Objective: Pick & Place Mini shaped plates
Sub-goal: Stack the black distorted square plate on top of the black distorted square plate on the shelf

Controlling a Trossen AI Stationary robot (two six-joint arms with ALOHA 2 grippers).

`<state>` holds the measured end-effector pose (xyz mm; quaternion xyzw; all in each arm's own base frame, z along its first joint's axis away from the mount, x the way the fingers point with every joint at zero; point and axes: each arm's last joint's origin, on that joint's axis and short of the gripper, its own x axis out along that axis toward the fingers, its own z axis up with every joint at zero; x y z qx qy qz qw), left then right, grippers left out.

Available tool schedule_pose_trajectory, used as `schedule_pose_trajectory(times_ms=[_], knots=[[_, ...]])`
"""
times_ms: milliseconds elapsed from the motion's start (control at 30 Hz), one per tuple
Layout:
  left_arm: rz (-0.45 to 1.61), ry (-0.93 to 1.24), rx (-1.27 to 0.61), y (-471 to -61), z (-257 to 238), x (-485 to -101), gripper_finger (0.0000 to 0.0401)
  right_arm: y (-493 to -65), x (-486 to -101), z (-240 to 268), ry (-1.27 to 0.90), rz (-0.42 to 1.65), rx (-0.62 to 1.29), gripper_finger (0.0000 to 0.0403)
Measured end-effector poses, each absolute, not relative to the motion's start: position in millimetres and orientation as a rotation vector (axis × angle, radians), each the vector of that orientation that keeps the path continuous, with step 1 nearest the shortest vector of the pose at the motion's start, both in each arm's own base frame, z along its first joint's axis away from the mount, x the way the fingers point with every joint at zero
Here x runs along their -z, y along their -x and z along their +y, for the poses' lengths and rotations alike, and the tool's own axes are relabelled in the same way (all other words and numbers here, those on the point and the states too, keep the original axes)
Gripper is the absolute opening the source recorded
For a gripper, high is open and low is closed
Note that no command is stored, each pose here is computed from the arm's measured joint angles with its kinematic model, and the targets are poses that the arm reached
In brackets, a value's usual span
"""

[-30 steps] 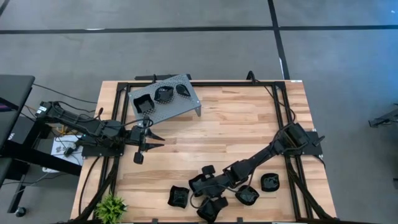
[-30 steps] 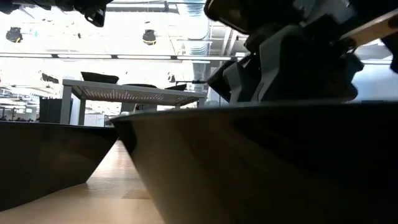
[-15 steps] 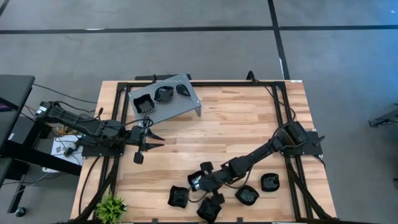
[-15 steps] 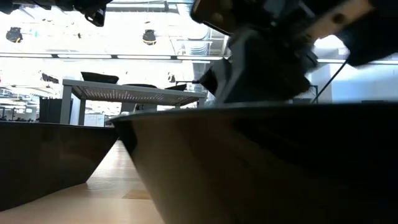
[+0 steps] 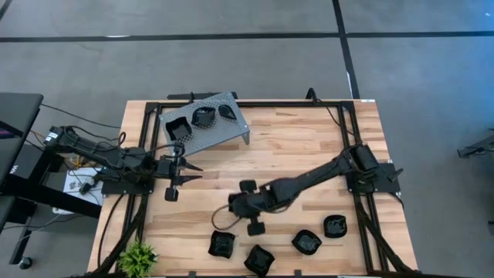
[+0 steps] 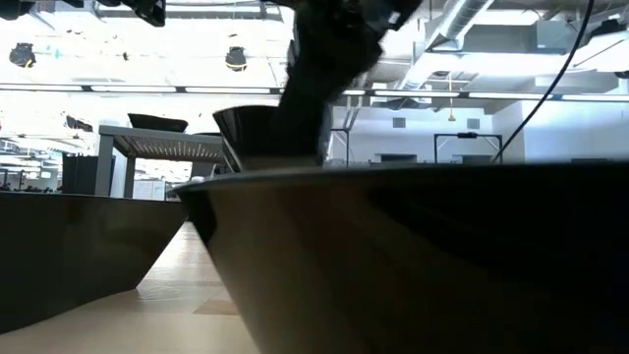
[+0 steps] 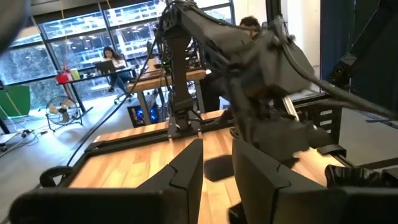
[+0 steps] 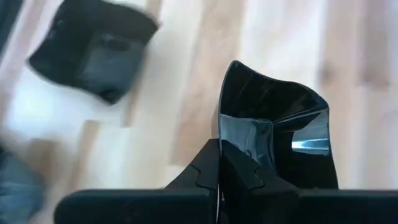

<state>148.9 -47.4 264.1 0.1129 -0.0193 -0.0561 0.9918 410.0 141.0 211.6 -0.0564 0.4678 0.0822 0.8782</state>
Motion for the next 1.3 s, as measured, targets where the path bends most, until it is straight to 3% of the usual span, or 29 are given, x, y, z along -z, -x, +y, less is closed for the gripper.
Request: schedule_pose_trajectory(times_ms=[333,600,833,1033,1300], knots=[[-0.062,-0.268,0.108,-148.8,-47.4,-266.2,0.0088,-434.2,-256.5,97.7,0.455,0.869,-0.095,0.0001],[-0.197,-0.35,0.068,-141.4,-44.4,-293.2,0.0088,-468.0,-284.1,34.2,0.58,0.538,0.014,0.0001],[-0.283,-0.48,-0.106,-125.8,-35.0,-321.7,0.0088,-479.3,-303.1,-4.1,0.696,0.3,-0.019,0.0],[-0.292,-0.478,-0.132,-122.4,-33.2,-324.3,0.0088,-501.1,-292.2,-31.9,0.804,0.19,-0.019,0.0],[-0.295,-0.477,-0.132,-122.3,-33.1,-324.6,0.0088,-534.8,-266.2,-72.6,0.822,0.216,0.023,0.0]])
